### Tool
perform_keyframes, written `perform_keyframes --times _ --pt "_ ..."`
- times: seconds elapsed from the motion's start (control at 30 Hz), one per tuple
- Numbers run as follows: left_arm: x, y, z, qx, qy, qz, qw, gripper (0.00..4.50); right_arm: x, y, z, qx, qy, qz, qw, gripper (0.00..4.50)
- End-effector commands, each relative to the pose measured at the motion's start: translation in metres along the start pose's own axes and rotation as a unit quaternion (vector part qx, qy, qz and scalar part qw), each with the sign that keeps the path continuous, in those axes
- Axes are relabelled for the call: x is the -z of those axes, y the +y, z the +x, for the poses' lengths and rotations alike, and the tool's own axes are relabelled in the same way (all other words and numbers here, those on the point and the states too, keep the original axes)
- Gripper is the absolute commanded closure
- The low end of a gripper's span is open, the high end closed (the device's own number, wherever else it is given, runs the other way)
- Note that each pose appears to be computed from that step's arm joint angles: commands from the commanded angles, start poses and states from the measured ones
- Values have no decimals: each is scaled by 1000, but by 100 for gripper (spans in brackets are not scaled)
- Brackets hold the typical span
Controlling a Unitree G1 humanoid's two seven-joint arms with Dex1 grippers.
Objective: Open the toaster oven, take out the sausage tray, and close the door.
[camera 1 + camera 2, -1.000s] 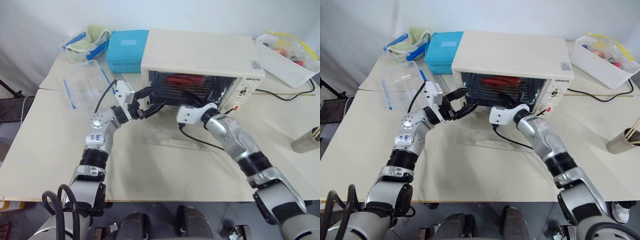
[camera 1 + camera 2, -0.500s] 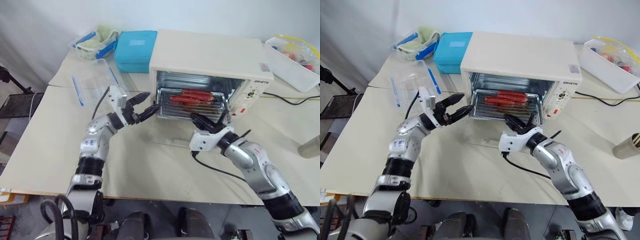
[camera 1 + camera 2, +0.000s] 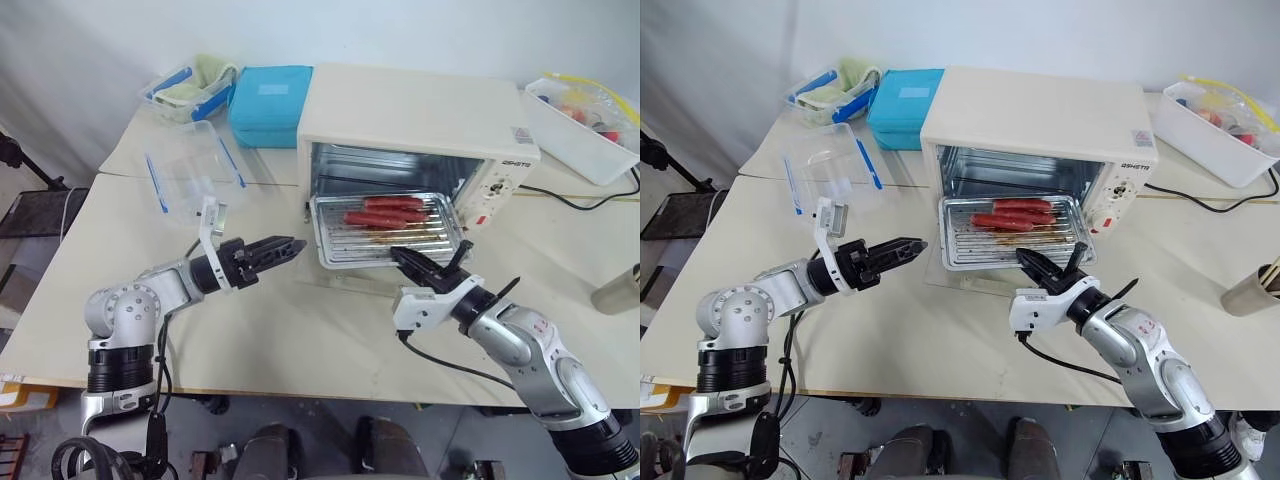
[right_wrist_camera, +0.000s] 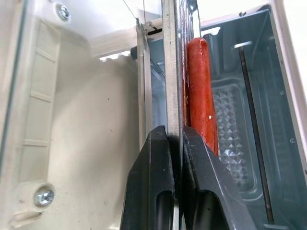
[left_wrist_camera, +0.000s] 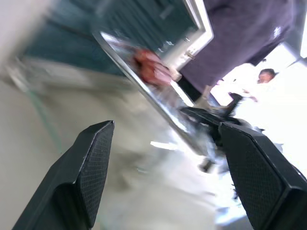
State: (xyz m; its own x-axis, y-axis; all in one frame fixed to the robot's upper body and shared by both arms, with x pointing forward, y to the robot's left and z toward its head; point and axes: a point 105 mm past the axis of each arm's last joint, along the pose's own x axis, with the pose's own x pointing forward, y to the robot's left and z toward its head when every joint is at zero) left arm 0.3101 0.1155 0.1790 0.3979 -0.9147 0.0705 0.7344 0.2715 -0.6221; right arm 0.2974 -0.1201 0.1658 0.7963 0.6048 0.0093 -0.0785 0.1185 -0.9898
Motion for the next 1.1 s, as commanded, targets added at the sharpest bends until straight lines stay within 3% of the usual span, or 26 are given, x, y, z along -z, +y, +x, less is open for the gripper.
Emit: perform_keyframes --times 0.03,0.37,0.47,0.53,0.57,0.8,0.9,1.0,1.1 --pt "0 -13 0 19 17 -28 999 79 -18 -12 4 16 -44 -19 999 434" --pt "9 -5 8 14 0 -110 994 79 -33 -7 10 -12 -98 -21 995 434" --pt "15 0 10 1 -1 -129 992 170 -38 -6 11 -15 -107 -19 994 437" --pt "16 0 11 0 -2 -135 991 184 -40 -6 11 -16 -114 -19 993 437" --pt "17 -1 12 3 -3 -143 990 227 -41 -6 11 -17 -116 -18 993 437" --pt "19 -1 14 2 -15 -175 984 418 -38 -6 11 -21 -114 -17 993 437" --pt "16 0 17 2 -27 -200 979 449 -38 -6 10 -29 -117 2 993 437" --pt "12 -1 18 2 -39 -223 974 450 -38 -5 7 -36 -116 56 991 437" --pt "2 -6 13 11 -74 -252 965 450 -38 -5 4 -47 -122 72 989 356"
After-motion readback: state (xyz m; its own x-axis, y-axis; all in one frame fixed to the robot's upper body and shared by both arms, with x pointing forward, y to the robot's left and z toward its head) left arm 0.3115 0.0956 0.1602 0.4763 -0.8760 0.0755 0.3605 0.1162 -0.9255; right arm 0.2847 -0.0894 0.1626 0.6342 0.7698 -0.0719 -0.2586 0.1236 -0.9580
